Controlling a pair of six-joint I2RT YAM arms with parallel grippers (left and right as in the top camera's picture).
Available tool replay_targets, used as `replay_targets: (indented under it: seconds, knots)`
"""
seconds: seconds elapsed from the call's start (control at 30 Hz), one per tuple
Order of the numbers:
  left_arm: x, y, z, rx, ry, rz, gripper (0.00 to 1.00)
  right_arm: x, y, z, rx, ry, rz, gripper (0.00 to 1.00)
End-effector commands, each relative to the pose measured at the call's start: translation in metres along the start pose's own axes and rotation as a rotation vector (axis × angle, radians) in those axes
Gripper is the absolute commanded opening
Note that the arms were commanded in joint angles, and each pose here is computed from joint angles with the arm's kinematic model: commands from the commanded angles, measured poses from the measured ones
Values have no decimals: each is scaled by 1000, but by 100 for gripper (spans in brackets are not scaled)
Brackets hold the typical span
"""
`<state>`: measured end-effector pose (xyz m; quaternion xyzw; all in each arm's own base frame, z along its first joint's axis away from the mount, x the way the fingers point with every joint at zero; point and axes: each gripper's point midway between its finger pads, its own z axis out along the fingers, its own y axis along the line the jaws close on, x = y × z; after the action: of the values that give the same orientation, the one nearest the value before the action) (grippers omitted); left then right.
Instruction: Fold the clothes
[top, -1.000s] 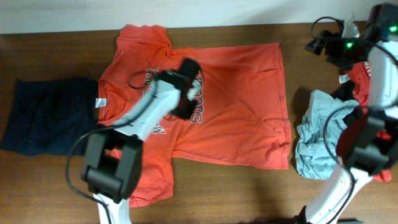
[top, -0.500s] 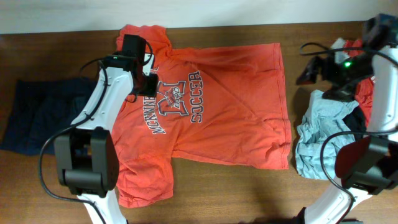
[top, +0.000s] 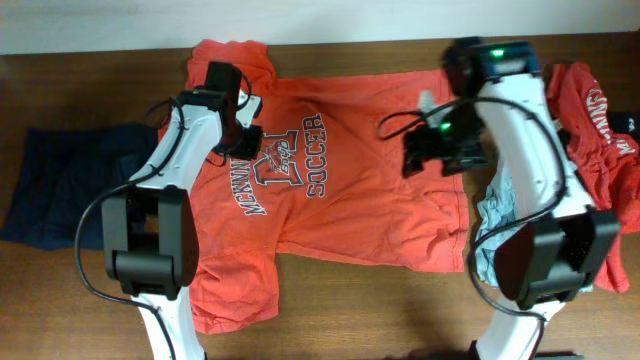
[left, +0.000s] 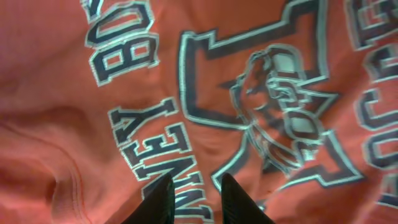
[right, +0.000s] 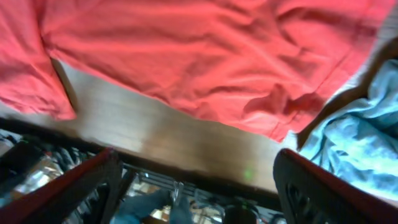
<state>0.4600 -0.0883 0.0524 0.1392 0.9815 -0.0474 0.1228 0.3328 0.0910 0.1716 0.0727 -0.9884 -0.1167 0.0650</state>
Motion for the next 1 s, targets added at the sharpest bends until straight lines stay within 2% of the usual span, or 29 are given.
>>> replay_targets:
  seconds: [0.0,0.1,0.17,0.37,0.5,0.6,0.7,0.77,0.8,0.93,0.97]
  knots:
    - [-18,-11,-18,47,-51,56,21,12,20,2,158,5,-63,79]
    - [-22,-12,-28,45,-54,95,15,20,39,2,277,-18,-140,79]
    - [-26,-12,-40,41,-60,95,15,26,67,-10,324,-108,-226,79]
    - [-37,-15,-64,35,-107,104,21,57,91,-65,456,-366,-292,84]
    - [-43,-28,-79,38,-148,168,26,86,87,-84,426,-479,-235,88]
    - [-49,-54,-79,51,-174,232,32,103,60,-60,407,-486,-101,98]
    - [-58,-92,-80,97,-223,373,40,114,41,-4,332,-396,-17,99]
    - [-66,-107,-81,100,-258,407,40,116,33,26,288,-340,20,99]
    - [-70,-116,-82,104,-279,423,39,116,26,42,268,-309,51,92]
    - [-79,-133,-80,122,-323,452,26,118,1,84,216,-227,151,43]
    - [-80,-137,-74,139,-321,458,25,119,-6,92,214,-217,176,42]
